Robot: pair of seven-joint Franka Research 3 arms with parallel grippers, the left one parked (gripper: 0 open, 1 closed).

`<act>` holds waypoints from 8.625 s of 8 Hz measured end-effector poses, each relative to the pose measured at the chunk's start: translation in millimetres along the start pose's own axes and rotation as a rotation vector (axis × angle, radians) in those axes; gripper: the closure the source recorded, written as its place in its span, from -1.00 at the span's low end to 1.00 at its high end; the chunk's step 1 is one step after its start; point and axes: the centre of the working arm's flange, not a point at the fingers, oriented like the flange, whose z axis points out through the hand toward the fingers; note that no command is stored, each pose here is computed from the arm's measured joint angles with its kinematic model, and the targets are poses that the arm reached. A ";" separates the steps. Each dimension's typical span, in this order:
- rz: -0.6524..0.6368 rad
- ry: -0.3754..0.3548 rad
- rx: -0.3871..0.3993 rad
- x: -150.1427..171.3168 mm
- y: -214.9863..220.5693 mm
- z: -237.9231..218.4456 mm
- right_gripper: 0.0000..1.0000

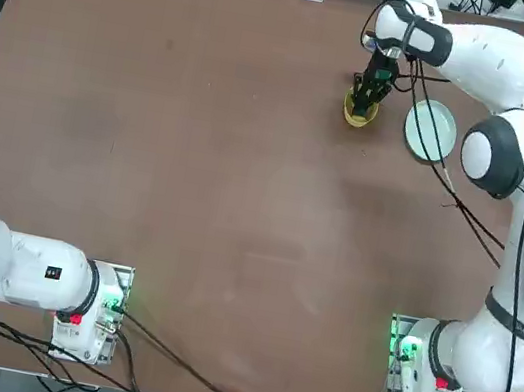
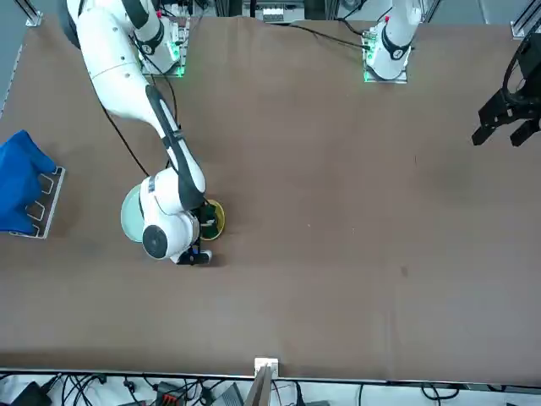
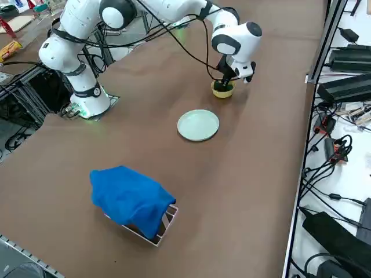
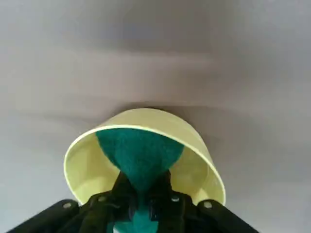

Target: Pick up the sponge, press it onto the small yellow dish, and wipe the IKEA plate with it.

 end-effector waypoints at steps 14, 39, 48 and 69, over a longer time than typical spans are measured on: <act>0.019 0.080 -0.151 -58.1 57.0 -143.4 0.70; 0.090 0.250 -0.127 -100.3 265.1 -10.9 0.67; -0.004 0.288 -0.118 -84.3 269.1 -19.1 0.67; -0.067 0.242 -0.093 -107.8 274.1 -9.1 0.67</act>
